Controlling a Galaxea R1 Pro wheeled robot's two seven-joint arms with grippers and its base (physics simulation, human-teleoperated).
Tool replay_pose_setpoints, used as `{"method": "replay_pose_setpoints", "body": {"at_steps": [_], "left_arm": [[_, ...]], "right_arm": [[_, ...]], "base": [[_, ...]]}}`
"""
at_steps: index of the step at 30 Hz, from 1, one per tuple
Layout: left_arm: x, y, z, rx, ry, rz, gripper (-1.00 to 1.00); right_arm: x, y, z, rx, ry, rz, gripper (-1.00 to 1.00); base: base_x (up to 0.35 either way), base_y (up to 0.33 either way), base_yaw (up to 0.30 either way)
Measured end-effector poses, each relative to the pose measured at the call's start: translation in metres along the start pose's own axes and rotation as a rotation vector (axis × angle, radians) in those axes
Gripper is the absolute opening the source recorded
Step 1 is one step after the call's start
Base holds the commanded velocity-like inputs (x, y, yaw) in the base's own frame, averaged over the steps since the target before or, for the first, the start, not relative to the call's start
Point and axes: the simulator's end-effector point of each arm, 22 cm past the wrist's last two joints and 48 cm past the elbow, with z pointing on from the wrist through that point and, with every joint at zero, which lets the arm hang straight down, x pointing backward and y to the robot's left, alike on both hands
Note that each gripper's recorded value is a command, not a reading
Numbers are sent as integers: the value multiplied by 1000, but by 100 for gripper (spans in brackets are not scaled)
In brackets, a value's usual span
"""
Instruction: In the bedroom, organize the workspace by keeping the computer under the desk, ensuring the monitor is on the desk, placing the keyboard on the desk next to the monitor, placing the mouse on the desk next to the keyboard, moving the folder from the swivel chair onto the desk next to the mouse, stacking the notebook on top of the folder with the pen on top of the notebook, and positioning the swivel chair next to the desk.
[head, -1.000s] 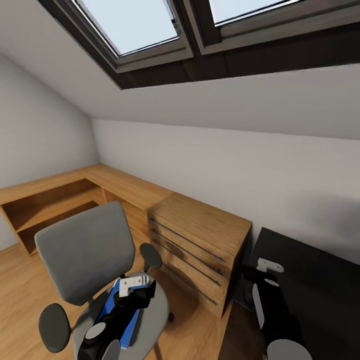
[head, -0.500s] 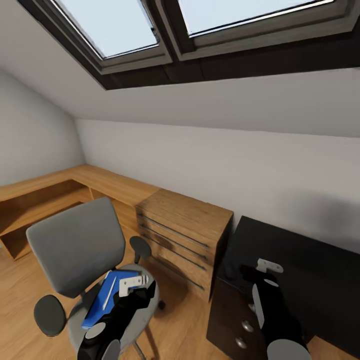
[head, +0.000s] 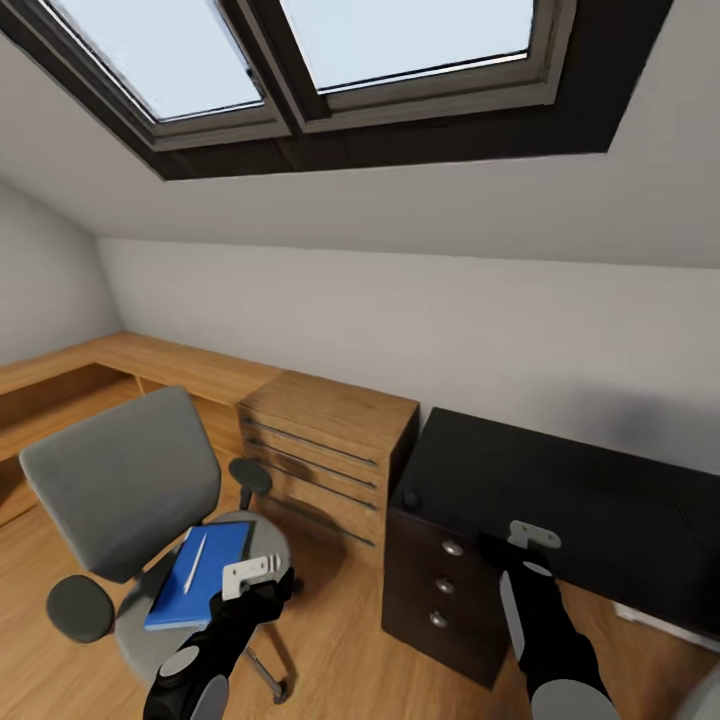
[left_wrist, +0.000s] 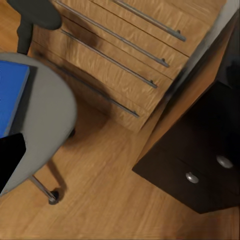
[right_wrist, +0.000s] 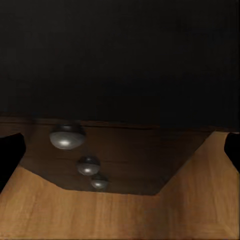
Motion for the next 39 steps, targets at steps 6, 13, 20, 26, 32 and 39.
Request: {"method": "replay_pose_setpoints", "body": {"at_steps": [6, 13, 20, 26, 32, 39], "left_arm": [[1, 1, 0, -2, 1, -1, 100], [1, 1, 1, -3, 1, -1, 100], [1, 0, 0, -1, 1, 0, 100], [2, -2, 0, 2, 2, 2, 100], [2, -3, 0, 5, 1, 2, 100], [0, -5, -1, 8, -4, 2, 100]], "right_arm": [[-1, 9, -1, -15, -7, -21, 100], [-2, 13, -1, -22, -8, -31, 100], [-1, 13, -1, -23, -6, -32, 100], [7, 16, 0, -28, 9, -36, 100], [7, 16, 0, -29, 9, -36, 100], [5, 16, -1, -30, 6, -35, 100]], "base": [[-335, 107, -62], [-334, 134, -10], [-334, 140, -1], [-334, 129, 0], [-322, 35, -63], [-184, 10, -143]]}}
